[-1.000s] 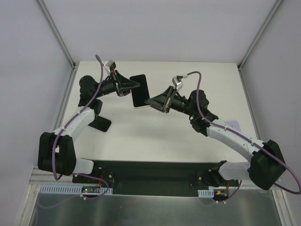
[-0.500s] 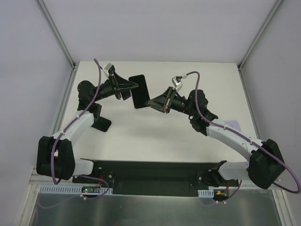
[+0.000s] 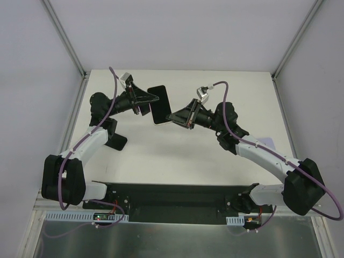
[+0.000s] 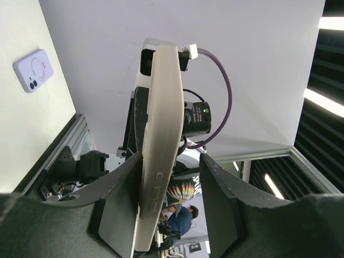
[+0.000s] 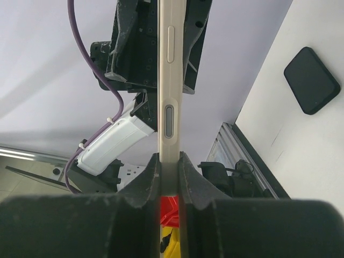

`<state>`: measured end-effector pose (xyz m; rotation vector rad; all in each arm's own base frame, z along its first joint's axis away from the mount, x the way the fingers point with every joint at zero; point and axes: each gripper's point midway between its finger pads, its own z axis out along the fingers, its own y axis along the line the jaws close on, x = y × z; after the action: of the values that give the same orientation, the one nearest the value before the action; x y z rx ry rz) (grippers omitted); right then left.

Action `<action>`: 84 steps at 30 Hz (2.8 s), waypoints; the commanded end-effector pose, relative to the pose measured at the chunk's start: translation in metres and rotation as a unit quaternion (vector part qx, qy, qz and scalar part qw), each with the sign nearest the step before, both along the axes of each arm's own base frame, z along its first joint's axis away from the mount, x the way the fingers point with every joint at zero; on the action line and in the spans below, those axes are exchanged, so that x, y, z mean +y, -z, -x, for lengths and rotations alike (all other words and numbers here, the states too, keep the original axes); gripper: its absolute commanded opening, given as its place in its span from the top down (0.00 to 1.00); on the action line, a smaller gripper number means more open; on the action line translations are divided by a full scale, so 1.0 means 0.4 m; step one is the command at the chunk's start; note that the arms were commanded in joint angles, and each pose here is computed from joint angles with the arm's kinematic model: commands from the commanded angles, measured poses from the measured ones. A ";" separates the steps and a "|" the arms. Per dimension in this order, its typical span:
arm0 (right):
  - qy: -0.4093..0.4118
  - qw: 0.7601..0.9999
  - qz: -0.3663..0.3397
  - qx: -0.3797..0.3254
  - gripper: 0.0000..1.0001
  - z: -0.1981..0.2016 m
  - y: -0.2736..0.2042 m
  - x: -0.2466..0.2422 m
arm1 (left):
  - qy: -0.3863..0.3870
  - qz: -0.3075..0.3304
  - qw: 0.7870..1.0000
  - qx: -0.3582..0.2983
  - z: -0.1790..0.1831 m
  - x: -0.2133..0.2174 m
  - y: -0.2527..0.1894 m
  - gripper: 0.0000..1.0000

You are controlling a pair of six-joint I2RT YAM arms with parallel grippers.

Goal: Take the phone out of the phone case
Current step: Remove the phone case from the phone.

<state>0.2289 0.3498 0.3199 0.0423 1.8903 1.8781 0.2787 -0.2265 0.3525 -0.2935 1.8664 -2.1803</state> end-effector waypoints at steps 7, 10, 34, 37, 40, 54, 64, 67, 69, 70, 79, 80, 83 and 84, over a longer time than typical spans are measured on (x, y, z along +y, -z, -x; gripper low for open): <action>0.018 0.999 -0.041 -0.014 0.99 -0.024 -0.091 -0.009 | 0.016 -0.036 0.997 -0.063 0.040 -0.016 -0.007 0.79; 0.017 0.999 -0.039 -0.009 0.99 -0.023 -0.086 -0.007 | 0.011 -0.039 0.997 -0.061 0.036 -0.016 -0.006 0.99; 0.056 0.996 -0.049 0.041 0.66 -0.019 -0.066 -0.063 | -0.034 -0.028 0.999 -0.017 -0.002 -0.009 0.009 1.00; 0.044 0.997 -0.046 0.044 0.58 -0.014 -0.064 -0.048 | -0.039 -0.026 0.999 -0.018 -0.004 -0.008 0.004 1.00; 0.040 0.997 -0.042 0.048 0.57 -0.012 -0.055 -0.037 | -0.044 -0.024 0.999 -0.017 -0.008 -0.005 -0.002 1.00; 0.047 0.997 -0.040 0.043 0.82 -0.034 -0.057 -0.023 | -0.045 -0.021 0.999 -0.023 -0.003 -0.003 -0.011 1.00; 0.043 0.993 -0.098 -0.050 0.99 -0.022 -0.143 -0.033 | -0.045 -0.003 0.999 0.002 -0.009 0.006 0.004 1.00; 0.011 0.980 -0.138 -0.141 0.99 0.018 -0.220 -0.035 | -0.037 0.044 0.998 0.011 -0.010 0.011 -0.015 1.00; -0.010 0.968 -0.166 -0.187 0.99 0.038 -0.257 -0.033 | -0.032 0.075 0.996 0.020 -0.010 0.017 -0.035 1.00; -0.014 0.964 -0.182 -0.196 0.99 0.043 -0.269 -0.038 | -0.032 0.081 0.996 0.023 -0.010 0.019 -0.041 1.00; -0.044 0.932 -0.239 -0.269 0.99 0.043 -0.291 -0.038 | -0.030 0.115 0.993 -0.009 0.045 0.038 -0.164 1.00; -0.046 0.931 -0.239 -0.274 0.99 0.043 -0.295 -0.039 | -0.031 0.118 0.992 -0.009 0.047 0.040 -0.170 1.00; -0.049 0.930 -0.239 -0.274 0.98 0.036 -0.296 -0.031 | -0.033 0.128 0.991 -0.019 0.062 0.046 -0.193 1.00; -0.048 0.930 -0.238 -0.275 0.99 0.033 -0.295 -0.031 | -0.032 0.133 0.990 -0.020 0.070 0.049 -0.206 1.00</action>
<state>0.2464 0.3525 0.3786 -0.1372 1.4391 2.0971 0.2945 -0.2085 0.3742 -0.5066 1.6321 -2.2215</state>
